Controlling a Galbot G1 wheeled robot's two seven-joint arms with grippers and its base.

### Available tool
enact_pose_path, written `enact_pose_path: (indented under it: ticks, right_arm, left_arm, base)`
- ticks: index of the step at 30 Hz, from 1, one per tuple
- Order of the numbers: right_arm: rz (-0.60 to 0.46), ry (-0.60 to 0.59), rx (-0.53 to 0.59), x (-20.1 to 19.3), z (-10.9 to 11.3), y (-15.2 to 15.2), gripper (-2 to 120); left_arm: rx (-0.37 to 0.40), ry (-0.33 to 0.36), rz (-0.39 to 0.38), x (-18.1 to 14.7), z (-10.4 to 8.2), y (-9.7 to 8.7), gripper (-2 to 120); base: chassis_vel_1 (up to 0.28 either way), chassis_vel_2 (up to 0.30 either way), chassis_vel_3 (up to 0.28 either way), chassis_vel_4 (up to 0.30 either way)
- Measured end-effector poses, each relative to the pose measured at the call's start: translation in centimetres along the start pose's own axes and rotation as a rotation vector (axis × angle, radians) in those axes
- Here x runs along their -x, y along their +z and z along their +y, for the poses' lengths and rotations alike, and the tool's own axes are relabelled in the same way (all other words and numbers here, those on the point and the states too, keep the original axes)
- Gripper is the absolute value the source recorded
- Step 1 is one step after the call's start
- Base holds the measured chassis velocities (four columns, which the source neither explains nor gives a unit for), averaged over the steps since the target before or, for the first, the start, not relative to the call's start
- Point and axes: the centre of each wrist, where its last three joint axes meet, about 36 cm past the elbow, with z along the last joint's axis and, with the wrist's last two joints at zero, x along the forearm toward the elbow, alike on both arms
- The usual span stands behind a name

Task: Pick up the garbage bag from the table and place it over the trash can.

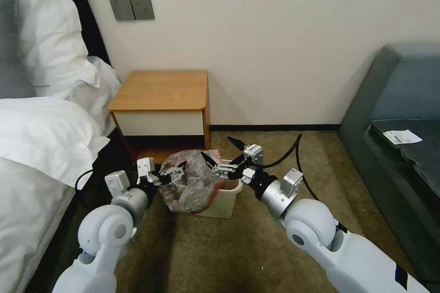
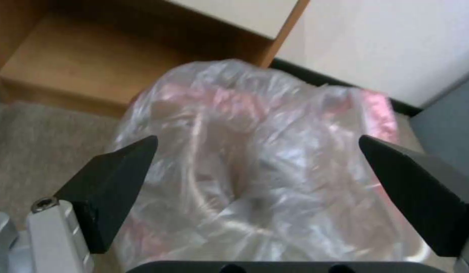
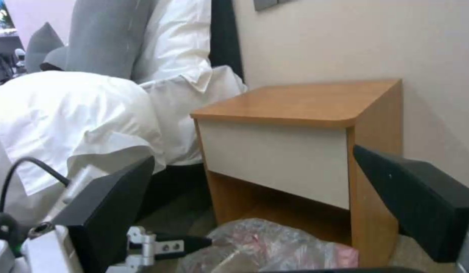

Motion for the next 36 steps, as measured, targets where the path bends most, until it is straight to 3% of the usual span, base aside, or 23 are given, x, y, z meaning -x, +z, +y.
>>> enact_pose_path:
  ticks: [15, 28, 36]
  right_arm:
    - [-0.022, 0.004, 0.001, -0.5, -0.1, 0.5, 100]
    - [-0.024, -0.014, -0.006, -1.3, -0.4, 1.1, 100]
    - [-0.030, -0.007, -0.010, -1.7, -0.3, 1.4, 100]
  left_arm:
    - [-0.009, -0.019, 0.039, 2.2, 0.3, 1.6, 99]
    - [-0.007, -0.023, 0.047, 3.5, 0.4, 1.8, 98]
    - [0.021, -0.068, 0.083, 5.0, 0.8, 1.3, 98]
  base:
    - [0.000, 0.000, 0.000, 0.000]
    - [0.000, 0.000, 0.000, 0.000]
    - [0.000, 0.000, 0.000, 0.000]
